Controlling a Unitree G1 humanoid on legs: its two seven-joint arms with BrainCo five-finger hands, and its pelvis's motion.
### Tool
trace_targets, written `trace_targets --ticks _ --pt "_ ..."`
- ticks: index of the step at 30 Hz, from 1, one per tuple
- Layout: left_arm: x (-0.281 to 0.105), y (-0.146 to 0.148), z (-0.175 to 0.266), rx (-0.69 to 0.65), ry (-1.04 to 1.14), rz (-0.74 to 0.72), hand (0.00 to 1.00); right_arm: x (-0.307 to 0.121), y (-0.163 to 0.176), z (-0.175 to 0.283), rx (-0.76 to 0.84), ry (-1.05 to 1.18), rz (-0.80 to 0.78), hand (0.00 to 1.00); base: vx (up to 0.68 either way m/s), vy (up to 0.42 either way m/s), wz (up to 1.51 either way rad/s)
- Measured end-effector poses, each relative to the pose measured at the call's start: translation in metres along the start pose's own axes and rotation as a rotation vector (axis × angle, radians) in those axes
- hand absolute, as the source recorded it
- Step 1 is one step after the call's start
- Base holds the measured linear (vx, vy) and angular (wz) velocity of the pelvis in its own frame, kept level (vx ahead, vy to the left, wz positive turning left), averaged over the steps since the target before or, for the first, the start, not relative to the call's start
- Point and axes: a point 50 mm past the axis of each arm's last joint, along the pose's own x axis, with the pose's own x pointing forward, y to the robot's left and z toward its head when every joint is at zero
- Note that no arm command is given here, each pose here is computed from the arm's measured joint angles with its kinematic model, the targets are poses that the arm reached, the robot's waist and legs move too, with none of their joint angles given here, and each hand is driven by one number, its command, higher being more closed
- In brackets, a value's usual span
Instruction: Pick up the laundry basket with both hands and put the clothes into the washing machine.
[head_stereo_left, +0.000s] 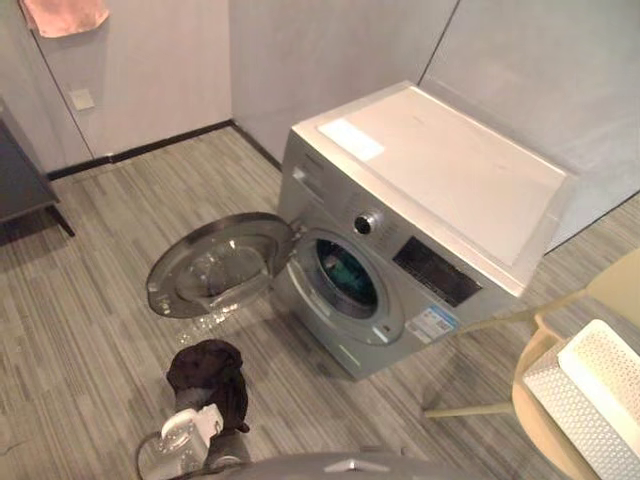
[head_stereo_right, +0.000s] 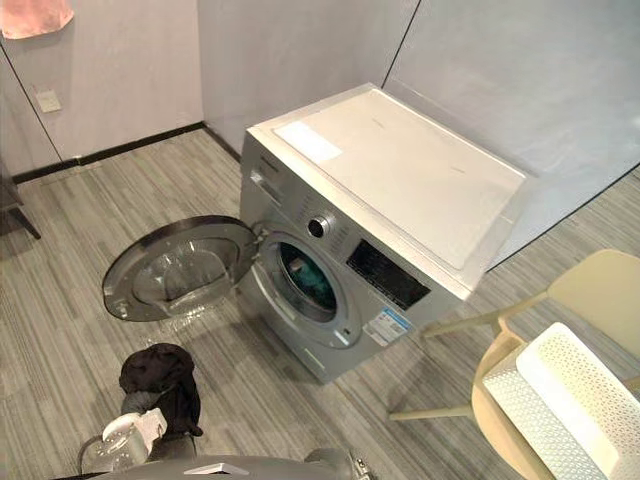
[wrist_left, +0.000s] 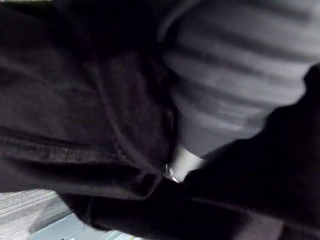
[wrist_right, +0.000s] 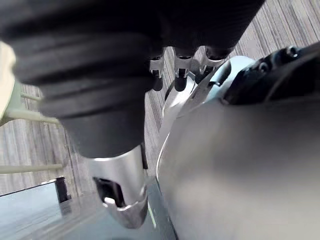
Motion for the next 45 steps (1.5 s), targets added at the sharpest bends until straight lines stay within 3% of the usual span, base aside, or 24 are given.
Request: trace_targets --ticks 6,12,16,24,29,32,37,45 --pt "0.001 -0.019 -0.002 0.001 0.009 -0.054 1.00 -0.003 0.018 0.023 -0.009 -0.112 0.081 0.00 0.13 0.062 -0.97" --pt "0.006 -0.066 0.003 -0.014 0.023 -0.197 1.00 -0.004 0.013 0.034 0.037 -0.158 0.070 0.00 0.23 -0.073 -0.48" --pt "0.002 -0.067 0.007 -0.023 -0.008 -0.207 1.00 -0.004 0.013 0.035 0.035 -0.162 0.072 0.00 0.11 -0.055 -0.47" --pt "-0.013 -0.035 -0.015 -0.068 0.026 -0.123 1.00 -0.005 0.021 0.044 -0.132 -0.180 0.103 0.00 0.09 0.136 -1.03" --pt "-0.013 -0.048 -0.016 -0.049 0.036 -0.169 1.00 -0.006 0.015 0.043 -0.225 -0.188 0.103 0.00 0.14 0.348 -0.73" --pt "-0.003 -0.052 0.010 -0.010 -0.039 -0.203 1.00 -0.007 0.031 0.031 -0.242 -0.161 0.144 0.00 0.03 0.357 -0.25" --pt "0.006 -0.077 0.058 0.032 -0.181 -0.285 1.00 -0.011 0.060 0.053 -0.264 -0.240 0.224 0.00 -0.13 0.166 -0.30" --pt "-0.004 -0.135 0.169 -0.008 -0.496 -0.383 1.00 -0.030 0.106 0.094 -0.117 -0.404 0.388 0.00 -0.16 0.024 -0.06"
